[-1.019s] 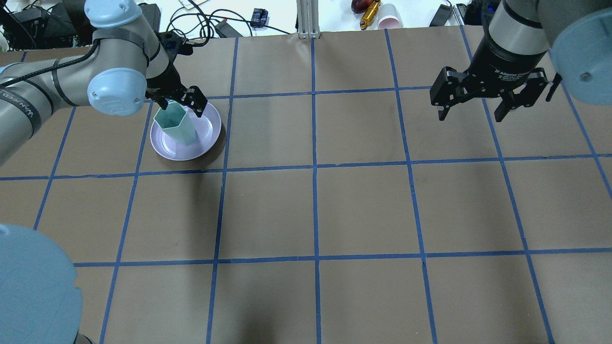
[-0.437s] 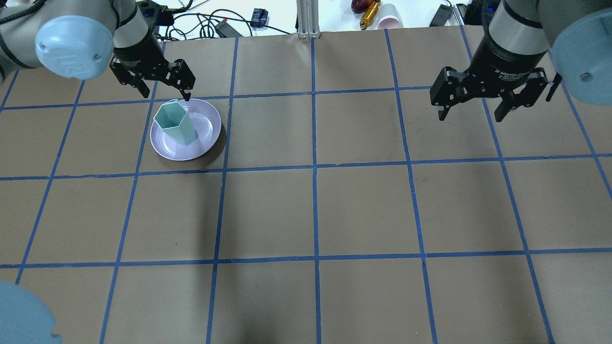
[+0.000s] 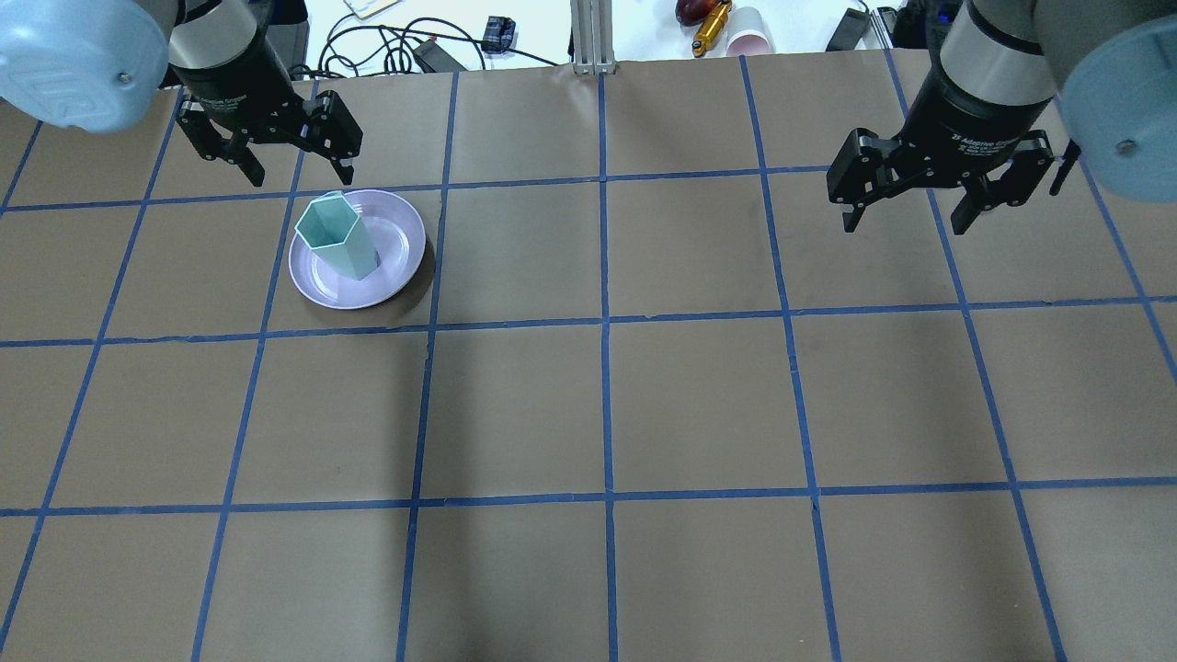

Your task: Flip cup and place on plate

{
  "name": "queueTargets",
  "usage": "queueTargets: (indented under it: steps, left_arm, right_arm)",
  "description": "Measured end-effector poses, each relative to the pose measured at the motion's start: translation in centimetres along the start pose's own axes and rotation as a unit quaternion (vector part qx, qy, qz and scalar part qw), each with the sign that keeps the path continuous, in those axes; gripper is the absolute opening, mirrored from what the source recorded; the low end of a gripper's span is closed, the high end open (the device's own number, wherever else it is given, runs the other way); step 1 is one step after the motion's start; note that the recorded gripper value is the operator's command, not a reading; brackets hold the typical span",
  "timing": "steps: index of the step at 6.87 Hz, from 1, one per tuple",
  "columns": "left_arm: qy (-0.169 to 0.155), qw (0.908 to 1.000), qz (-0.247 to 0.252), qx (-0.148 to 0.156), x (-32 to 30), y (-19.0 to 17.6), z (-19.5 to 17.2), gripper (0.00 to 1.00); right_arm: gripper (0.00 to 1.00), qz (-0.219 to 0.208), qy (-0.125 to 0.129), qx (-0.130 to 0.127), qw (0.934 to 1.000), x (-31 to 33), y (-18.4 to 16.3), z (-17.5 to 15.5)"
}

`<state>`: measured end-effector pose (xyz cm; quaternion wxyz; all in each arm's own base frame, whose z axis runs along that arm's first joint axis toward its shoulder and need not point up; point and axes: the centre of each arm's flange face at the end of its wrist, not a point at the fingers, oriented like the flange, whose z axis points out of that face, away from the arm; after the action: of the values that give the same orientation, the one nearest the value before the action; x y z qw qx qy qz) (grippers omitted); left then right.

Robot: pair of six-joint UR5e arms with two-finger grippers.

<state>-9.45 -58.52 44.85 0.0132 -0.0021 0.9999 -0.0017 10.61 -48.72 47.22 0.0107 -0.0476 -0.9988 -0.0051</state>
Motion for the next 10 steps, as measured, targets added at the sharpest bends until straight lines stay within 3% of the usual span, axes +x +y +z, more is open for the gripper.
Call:
queueTargets:
  steps: [5,10]
  left_arm:
    - [0.004,0.9999,-0.012,-0.007,2.5,3.5,-3.1,1.0]
    - [0.007,0.9997,-0.009,-0.022,2.0,4.3,-2.9,1.0]
  right_arm:
    - [1.0,0.0,0.0,0.0,1.0,0.0,0.0,0.0]
    - [1.0,0.0,0.0,0.0,1.0,0.0,0.0,0.0]
